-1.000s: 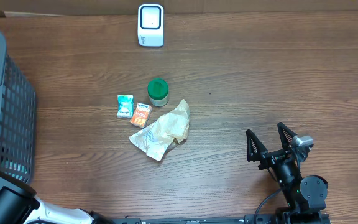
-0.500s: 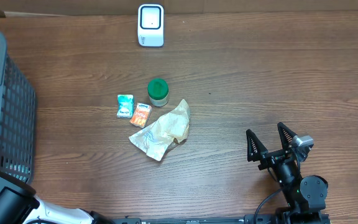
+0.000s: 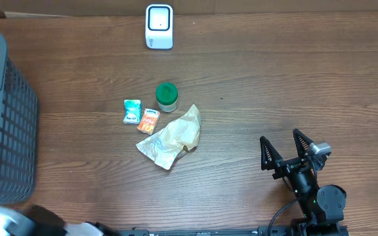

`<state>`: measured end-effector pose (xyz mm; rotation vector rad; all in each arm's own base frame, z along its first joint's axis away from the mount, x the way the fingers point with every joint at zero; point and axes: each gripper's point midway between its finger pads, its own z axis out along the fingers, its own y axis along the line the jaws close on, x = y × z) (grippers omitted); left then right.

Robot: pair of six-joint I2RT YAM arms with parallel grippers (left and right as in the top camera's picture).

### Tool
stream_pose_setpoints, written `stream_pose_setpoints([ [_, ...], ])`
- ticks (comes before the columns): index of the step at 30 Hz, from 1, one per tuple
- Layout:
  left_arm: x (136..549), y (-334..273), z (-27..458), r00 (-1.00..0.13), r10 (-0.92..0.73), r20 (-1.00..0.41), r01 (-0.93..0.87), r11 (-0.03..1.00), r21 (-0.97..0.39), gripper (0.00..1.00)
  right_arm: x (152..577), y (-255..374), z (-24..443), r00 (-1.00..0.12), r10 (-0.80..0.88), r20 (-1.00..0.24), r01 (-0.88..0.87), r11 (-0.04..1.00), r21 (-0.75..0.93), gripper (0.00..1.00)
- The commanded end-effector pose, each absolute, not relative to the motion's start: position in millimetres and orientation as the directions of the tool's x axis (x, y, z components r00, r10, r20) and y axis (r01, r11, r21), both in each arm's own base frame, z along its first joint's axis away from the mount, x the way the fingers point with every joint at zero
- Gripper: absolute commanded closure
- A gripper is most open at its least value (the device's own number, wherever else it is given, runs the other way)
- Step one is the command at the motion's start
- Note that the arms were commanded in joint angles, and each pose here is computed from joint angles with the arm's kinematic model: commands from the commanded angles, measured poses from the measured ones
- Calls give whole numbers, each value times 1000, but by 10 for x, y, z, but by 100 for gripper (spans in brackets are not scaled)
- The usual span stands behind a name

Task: Scan the item barcode
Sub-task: 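Return the left gripper into the basket and grasp the teal wipes pack, then carry the teal wipes pack out and place it below the green pack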

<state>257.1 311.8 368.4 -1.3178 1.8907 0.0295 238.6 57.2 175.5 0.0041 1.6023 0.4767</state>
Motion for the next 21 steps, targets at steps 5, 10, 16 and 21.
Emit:
stream_pose_setpoints([
  [5,2854,1722,4451,-311,-569,-761,-457,792,-405,96,2392,547,1743,-91,287,-953,-272,914,302,0],
  [10,3020,1100,4026,-555,-465,-690,-379,880,-288,96,2392,547,1743,-91,287,-953,-272,914,302,0],
  [16,3236,414,2939,-839,-303,-452,-262,953,-152,95,2392,547,1743,-91,287,-953,-272,914,302,0],
  [21,3295,2,2055,-937,-226,-267,-198,972,-127,96,2392,547,1743,-91,287,-953,-272,914,302,0],
])
